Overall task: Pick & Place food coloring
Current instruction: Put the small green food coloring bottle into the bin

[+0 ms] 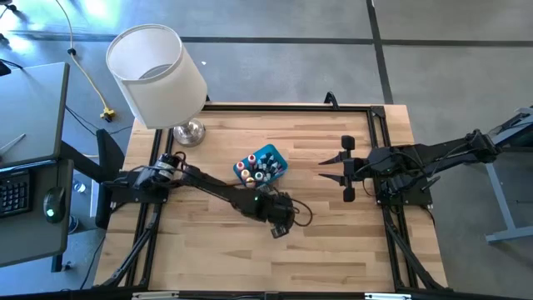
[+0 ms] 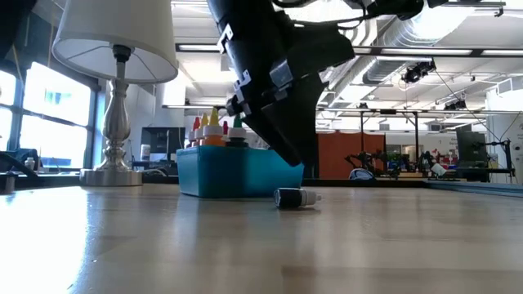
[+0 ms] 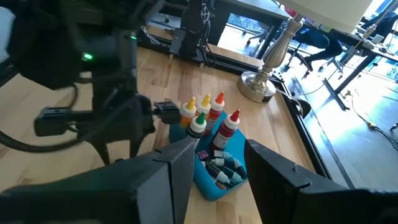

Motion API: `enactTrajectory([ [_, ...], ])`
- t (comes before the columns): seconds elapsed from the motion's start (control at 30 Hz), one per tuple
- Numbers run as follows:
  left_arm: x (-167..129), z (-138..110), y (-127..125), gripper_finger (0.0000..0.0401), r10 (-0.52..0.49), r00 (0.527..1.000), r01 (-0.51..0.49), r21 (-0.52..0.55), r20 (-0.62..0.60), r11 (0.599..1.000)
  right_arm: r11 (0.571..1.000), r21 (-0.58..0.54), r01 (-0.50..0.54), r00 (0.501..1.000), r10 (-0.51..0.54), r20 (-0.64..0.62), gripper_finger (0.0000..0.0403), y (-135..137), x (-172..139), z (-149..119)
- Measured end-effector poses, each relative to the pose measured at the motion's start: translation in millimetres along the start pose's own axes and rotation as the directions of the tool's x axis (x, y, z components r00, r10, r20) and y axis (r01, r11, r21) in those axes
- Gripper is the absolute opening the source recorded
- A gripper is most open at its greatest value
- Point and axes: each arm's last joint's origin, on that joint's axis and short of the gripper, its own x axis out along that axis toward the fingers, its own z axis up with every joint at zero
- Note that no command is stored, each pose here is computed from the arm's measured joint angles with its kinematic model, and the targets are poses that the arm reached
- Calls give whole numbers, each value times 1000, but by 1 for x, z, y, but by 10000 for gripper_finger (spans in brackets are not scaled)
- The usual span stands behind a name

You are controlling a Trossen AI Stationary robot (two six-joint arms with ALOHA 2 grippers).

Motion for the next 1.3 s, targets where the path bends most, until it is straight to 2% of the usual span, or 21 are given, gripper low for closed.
enactTrajectory([
  [0.17, 7, 5, 10, 151, -25, 999, 25, 2, -31, 1000, 1000, -1, 0, 1000, 0, -1, 135, 0, 0, 0],
  [0.37, 21, 0, 6, 151, -78, 993, 79, 3, -84, 997, 1000, -4, -2, 1000, 2, -11, 135, 0, 0, -1],
  [0.47, 30, -10, 8, 151, -45, 988, 49, 22, -150, 999, 1000, -5, -2, 1000, 2, -12, 135, 0, 0, -1],
  [0.67, 42, -11, 5, 151, -47, 988, 51, 20, -150, 999, 1000, -6, -3, 1000, 3, -15, 135, 0, 0, -2],
  [0.93, 44, -13, 5, 149, -50, 986, 53, 17, -161, 998, 1000, -6, -3, 1000, 3, -16, 135, 1, 0, -2],
  [1.07, 45, -13, 5, 124, -53, 985, 54, 3, -165, 999, 1000, -6, -3, 1000, 3, -16, 135, 0, 0, -2],
  [1.3, 42, -12, 5, 51, -52, 987, 45, -49, -152, 998, 1000, -5, -3, 1000, 3, -15, 135, 0, 0, -2],
])
